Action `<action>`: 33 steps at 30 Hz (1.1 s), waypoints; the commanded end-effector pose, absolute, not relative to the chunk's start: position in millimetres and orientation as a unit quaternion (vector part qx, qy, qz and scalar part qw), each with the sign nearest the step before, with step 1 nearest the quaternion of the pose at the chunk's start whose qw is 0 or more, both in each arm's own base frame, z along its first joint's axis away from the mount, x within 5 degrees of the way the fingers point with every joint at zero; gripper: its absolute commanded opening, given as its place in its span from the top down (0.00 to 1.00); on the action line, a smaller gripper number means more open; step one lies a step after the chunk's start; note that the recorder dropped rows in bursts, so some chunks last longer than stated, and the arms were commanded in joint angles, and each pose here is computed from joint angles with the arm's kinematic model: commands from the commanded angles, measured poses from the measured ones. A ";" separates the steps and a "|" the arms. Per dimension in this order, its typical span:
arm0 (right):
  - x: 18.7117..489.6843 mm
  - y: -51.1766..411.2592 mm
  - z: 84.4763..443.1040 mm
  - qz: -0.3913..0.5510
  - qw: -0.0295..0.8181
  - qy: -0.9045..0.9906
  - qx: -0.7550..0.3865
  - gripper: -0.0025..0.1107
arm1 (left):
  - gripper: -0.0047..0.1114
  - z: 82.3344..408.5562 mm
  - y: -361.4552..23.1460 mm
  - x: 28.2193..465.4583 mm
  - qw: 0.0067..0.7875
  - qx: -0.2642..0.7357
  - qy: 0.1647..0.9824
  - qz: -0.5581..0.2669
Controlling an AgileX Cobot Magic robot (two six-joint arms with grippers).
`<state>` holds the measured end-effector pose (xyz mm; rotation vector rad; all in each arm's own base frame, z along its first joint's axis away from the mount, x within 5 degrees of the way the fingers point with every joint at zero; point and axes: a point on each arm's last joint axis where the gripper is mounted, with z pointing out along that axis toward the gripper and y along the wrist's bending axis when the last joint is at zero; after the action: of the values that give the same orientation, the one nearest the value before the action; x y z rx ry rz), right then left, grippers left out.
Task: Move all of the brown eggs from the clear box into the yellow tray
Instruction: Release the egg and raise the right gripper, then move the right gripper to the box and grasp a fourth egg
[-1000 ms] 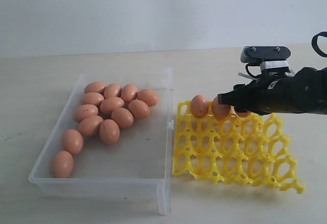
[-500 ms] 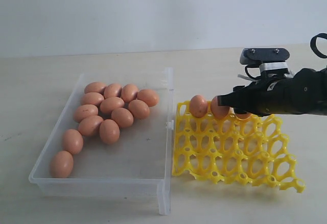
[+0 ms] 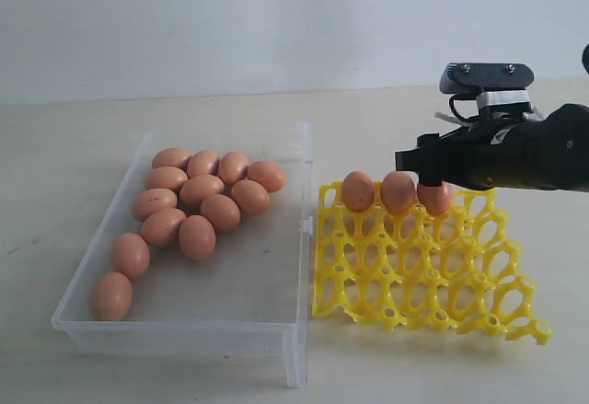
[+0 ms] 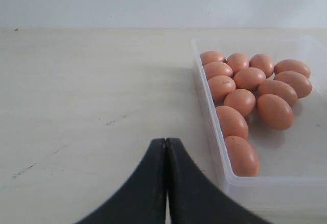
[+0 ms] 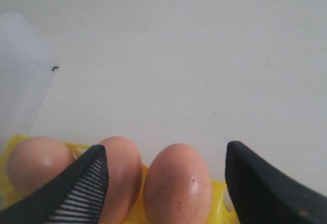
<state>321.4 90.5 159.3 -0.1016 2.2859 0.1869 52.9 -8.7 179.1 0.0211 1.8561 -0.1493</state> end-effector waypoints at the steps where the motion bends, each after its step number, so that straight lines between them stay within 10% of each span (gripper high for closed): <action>1: 319.4 88.1 172.6 0.077 0.429 0.899 -0.039 0.41 | 0.96 181.1 -8.6 52.6 0.602 0.009 0.796 -0.064; 7: 310.0 110.1 195.1 0.103 0.445 0.887 -0.067 0.43 | 0.96 181.1 -8.6 52.6 0.602 0.009 0.796 -0.064; 14: 299.6 210.0 229.0 0.174 0.335 0.899 -0.221 0.69 | 0.96 181.1 -8.6 52.6 0.602 0.009 0.796 -0.064; 19: 318.1 302.9 217.3 0.213 0.247 0.890 -0.319 0.51 | 0.96 181.1 -8.6 52.6 0.602 0.009 0.796 -0.064; 33: 362.6 370.1 150.1 0.170 0.094 0.924 -0.329 0.51 | 0.96 181.1 -8.6 52.6 0.602 0.009 0.796 -0.064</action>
<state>361.0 368.7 150.5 -0.9949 2.7112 0.5227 52.9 -8.7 179.1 0.0211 1.8561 -0.1493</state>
